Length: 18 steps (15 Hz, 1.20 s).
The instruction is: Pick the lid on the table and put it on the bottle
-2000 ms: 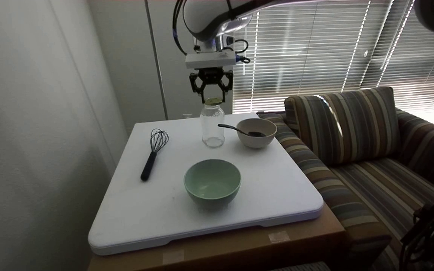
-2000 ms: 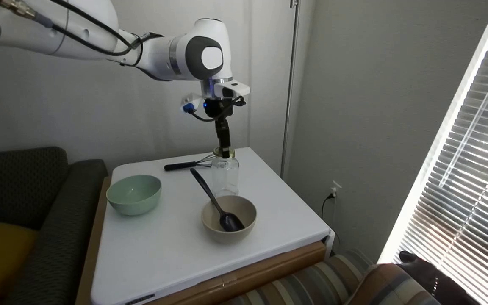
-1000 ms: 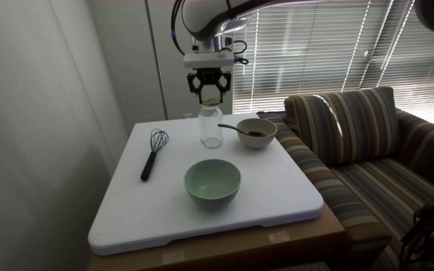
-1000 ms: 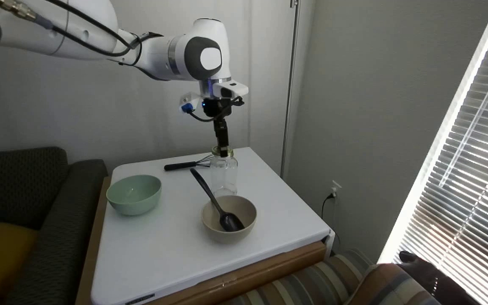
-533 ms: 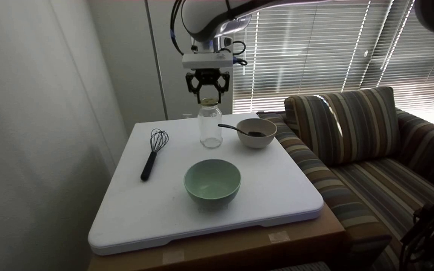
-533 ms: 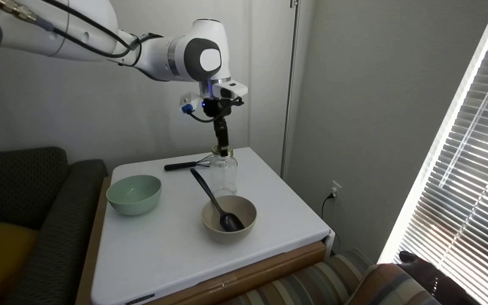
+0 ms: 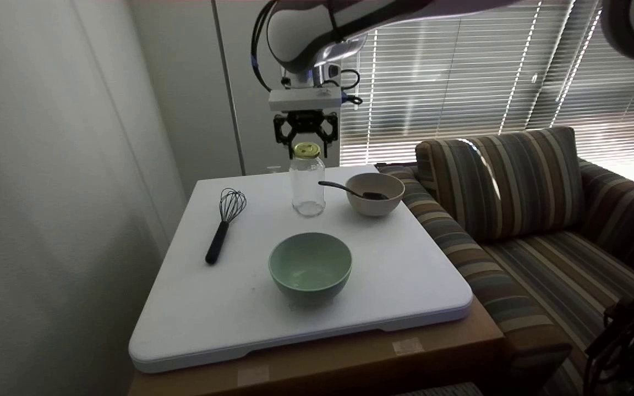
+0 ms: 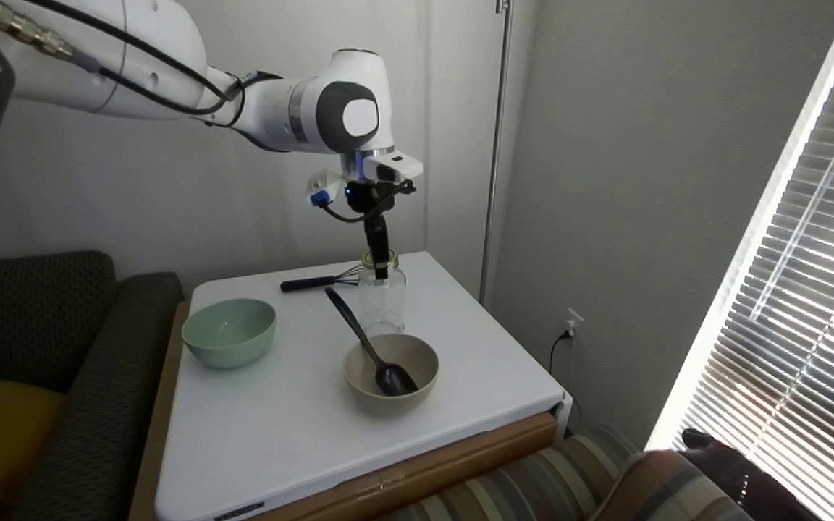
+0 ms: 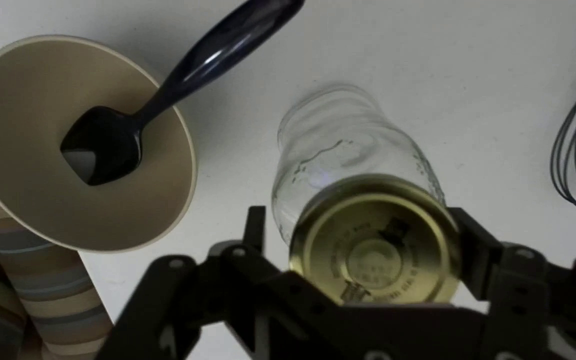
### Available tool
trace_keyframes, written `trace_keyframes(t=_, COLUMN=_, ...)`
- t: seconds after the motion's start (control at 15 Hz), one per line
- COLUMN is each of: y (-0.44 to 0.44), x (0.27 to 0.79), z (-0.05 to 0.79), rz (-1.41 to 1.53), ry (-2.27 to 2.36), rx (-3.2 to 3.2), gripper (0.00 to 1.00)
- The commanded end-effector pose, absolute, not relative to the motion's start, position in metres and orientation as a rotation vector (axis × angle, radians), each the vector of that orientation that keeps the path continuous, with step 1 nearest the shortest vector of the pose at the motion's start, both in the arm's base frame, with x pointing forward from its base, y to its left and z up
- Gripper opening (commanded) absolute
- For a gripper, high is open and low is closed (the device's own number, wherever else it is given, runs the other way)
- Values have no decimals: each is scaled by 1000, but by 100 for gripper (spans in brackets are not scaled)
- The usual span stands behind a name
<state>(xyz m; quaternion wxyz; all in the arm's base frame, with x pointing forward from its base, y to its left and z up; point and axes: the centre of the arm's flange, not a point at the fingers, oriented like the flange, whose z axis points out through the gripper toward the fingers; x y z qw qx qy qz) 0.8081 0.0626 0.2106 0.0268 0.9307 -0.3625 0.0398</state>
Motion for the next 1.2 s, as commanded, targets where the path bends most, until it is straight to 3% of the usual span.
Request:
trace_keyframes(t=0.0, y=58, x=826, z=186, rz=95, ry=-1115, rx=2885, gripper=100)
trace_keyframes(t=0.53, y=63, x=825, z=218, rz=221, ry=-1085, rx=2887, gripper=100)
trace_keyframes(t=1.13, y=81, x=807, z=321, rz=449, ry=-909, rx=2662, gripper=100)
